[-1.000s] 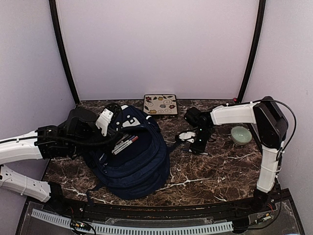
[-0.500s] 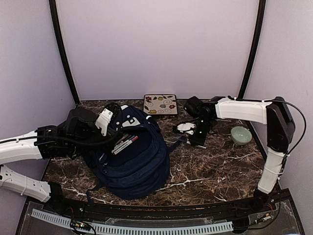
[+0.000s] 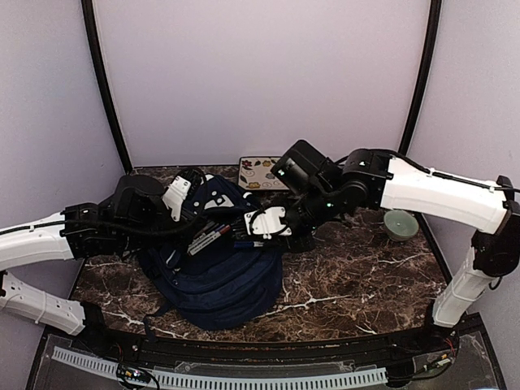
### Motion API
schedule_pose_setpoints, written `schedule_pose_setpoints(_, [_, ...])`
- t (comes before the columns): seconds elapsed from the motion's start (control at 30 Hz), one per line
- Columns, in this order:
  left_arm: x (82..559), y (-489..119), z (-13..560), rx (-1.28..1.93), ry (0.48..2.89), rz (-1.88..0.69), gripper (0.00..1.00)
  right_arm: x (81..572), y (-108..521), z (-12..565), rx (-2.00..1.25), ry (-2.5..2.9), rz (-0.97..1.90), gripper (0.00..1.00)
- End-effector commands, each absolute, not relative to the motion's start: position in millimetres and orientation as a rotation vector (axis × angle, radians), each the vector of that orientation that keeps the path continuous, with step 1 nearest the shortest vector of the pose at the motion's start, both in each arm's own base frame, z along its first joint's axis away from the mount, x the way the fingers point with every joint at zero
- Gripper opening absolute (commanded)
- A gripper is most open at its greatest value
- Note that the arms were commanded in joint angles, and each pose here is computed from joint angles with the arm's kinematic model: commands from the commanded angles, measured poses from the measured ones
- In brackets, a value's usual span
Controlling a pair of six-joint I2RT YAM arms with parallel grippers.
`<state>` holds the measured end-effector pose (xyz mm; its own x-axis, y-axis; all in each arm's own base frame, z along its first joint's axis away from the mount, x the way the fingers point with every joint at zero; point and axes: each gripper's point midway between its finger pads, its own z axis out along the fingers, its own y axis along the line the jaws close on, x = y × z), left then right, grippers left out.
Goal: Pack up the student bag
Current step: Place the pen in the upper front pocket of the bag.
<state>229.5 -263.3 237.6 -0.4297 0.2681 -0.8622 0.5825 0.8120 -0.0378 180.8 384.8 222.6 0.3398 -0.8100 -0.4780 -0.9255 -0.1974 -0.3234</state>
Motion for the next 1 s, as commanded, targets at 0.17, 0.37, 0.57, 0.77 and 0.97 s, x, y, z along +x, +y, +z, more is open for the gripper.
schedule_pose_setpoints(0.17, [238,-275,294,0.523,1.902,-0.546,0.0,188,443,237,-2.07,1.143,-0.132,0.08])
schedule_pose_setpoints(0.37, [239,-279,297,0.546,1.913,-0.541,0.0,196,473,225,-2.051,0.982,-0.348,0.08])
schedule_pose_setpoints(0.57, [239,-281,299,0.547,1.91,-0.555,0.0,217,491,201,-2.004,0.879,-0.518,0.08])
schedule_pose_setpoints(0.77, [239,-281,298,0.545,1.912,-0.555,0.0,230,504,181,-1.957,0.835,-0.556,0.13])
schedule_pose_setpoints(0.97, [239,-280,297,0.545,1.914,-0.548,0.0,233,503,198,-1.899,0.838,-0.546,0.13])
